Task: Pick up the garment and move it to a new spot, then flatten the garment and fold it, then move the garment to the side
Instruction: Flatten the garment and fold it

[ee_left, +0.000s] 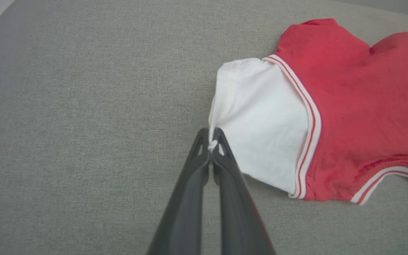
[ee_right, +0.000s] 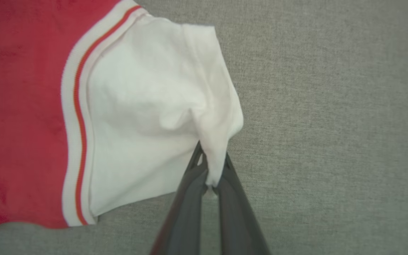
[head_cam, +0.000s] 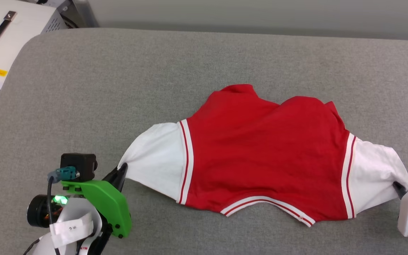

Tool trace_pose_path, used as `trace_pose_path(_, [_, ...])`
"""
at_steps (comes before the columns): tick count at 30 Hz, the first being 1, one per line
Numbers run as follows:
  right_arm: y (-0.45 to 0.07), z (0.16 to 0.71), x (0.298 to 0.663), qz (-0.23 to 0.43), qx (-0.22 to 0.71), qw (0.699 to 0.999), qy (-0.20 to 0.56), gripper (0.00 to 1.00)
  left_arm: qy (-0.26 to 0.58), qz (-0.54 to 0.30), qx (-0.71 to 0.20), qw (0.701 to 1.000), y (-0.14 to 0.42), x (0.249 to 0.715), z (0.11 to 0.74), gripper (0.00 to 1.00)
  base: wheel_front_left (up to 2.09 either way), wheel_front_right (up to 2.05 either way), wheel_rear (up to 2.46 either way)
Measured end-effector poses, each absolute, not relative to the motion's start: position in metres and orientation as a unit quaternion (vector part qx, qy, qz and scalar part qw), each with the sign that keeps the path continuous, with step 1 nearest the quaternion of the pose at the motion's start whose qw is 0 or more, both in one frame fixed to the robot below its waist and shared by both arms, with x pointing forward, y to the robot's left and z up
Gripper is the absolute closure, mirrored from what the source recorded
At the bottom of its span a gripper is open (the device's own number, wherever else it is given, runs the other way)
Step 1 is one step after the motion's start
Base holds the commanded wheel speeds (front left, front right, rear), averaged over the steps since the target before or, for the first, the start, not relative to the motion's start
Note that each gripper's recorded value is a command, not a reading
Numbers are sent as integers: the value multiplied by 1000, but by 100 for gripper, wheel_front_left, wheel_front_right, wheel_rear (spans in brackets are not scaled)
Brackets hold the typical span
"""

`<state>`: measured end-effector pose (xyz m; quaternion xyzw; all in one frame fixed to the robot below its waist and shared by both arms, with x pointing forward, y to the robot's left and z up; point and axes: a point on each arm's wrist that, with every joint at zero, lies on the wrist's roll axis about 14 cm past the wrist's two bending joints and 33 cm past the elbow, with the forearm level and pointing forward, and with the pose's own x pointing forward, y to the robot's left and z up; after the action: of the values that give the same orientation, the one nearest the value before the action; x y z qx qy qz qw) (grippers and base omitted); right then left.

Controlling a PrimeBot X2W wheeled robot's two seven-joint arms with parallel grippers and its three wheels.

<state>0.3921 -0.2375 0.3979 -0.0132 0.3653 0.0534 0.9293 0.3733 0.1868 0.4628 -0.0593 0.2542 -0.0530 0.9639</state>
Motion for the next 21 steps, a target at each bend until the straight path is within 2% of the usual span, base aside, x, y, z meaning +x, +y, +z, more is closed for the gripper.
trace_pose_path(5, [-254, 442, 400, 50, -31, 950, 307, 100, 218, -53, -45, 974, 194, 371, 487, 100, 0, 0, 0])
trace_pose_path(10, [-245, 502, 408, 72, 18, 973, 219, 100, 163, -57, -12, 985, 202, 371, 526, 100, 0, 0, 0])
trace_pose_path(21, [-263, 654, 419, 63, -3, 998, 7, 100, -11, -78, 36, 996, 203, 382, 653, 100, 0, 0, 0])
